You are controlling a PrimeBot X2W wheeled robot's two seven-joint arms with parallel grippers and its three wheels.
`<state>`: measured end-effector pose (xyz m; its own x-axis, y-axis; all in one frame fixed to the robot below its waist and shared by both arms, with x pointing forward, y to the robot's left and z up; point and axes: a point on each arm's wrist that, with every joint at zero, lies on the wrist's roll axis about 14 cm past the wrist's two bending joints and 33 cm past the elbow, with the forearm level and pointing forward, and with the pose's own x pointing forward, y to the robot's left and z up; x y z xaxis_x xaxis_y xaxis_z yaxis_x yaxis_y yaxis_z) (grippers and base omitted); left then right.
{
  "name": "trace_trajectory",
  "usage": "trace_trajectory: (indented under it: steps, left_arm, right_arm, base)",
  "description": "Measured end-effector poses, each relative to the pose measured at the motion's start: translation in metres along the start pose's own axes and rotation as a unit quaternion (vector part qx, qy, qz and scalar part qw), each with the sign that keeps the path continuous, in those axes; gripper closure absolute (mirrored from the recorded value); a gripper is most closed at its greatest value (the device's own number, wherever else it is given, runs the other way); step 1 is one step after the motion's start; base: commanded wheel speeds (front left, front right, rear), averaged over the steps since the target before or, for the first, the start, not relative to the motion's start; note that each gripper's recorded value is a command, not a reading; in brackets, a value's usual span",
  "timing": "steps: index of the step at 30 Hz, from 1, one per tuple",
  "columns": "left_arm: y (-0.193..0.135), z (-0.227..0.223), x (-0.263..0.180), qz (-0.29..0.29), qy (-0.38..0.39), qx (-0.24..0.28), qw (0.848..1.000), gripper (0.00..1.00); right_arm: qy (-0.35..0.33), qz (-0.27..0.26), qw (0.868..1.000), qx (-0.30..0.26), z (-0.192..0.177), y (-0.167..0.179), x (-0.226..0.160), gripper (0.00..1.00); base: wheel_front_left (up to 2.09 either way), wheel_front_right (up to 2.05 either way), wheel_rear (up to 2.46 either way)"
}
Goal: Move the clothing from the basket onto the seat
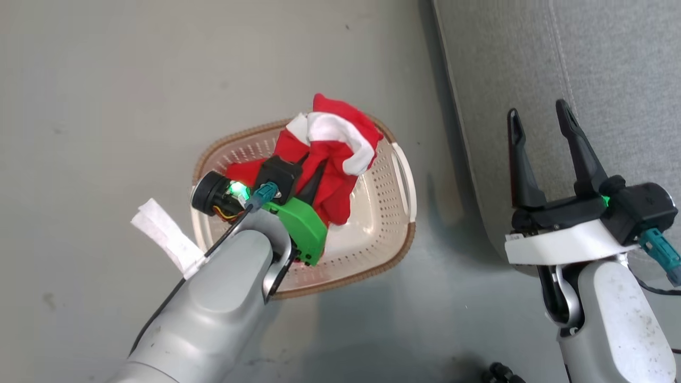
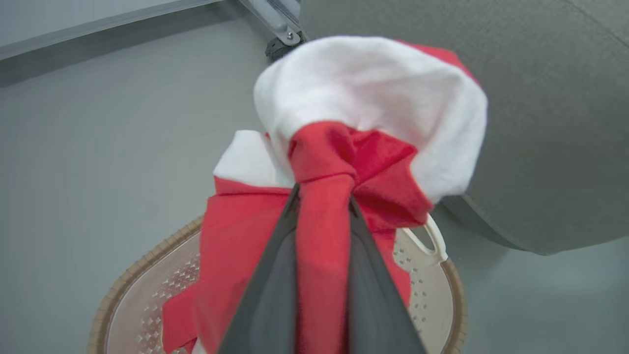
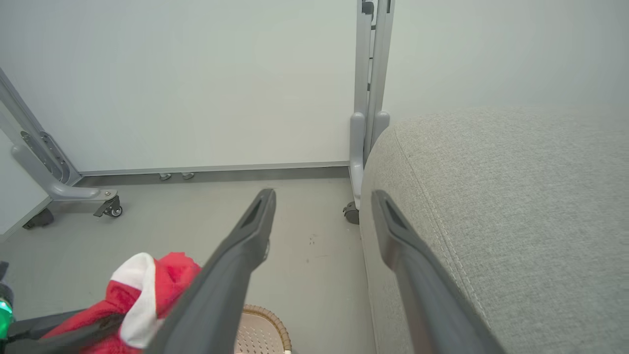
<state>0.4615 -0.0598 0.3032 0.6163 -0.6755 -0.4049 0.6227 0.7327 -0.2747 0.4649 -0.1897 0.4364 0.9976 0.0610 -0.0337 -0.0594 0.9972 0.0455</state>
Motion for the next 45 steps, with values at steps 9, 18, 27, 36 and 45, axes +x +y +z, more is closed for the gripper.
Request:
trace_trajectory:
  steps: [9, 18, 27, 36, 45]
  left_arm:
    - [0.014, 0.110, -0.058, 0.061, -0.172, -0.009, 0.983, 1.00]
    - [0.014, 0.193, -0.135, 0.107, -0.319, 0.002, 0.942, 1.00]
    - [-0.007, 0.228, -0.197, 0.121, -0.399, 0.037, 0.908, 1.00]
    - [-0.033, 0.220, -0.222, 0.119, -0.409, 0.049, 0.903, 1.00]
    - [-0.048, 0.211, -0.236, 0.116, -0.410, 0.047, 0.903, 1.00]
  right_arm:
    - [-0.030, 0.016, 0.999, 0.007, 0.031, 0.015, -0.019, 0.00]
    - [-0.056, 0.035, 0.998, 0.011, 0.060, 0.031, -0.036, 0.00]
    - [-0.070, 0.049, 0.996, 0.012, 0.080, 0.044, -0.058, 0.00]
    - [-0.069, 0.055, 0.996, 0.014, 0.087, 0.051, -0.082, 0.00]
    - [-0.073, 0.062, 0.995, 0.018, 0.093, 0.058, -0.098, 0.00]
  base:
    - [0.00, 0.00, 0.00]
    - [0.00, 0.00, 0.00]
    - [0.00, 0.00, 0.00]
    - [0.00, 0.00, 0.00]
    - [0.00, 0.00, 0.00]
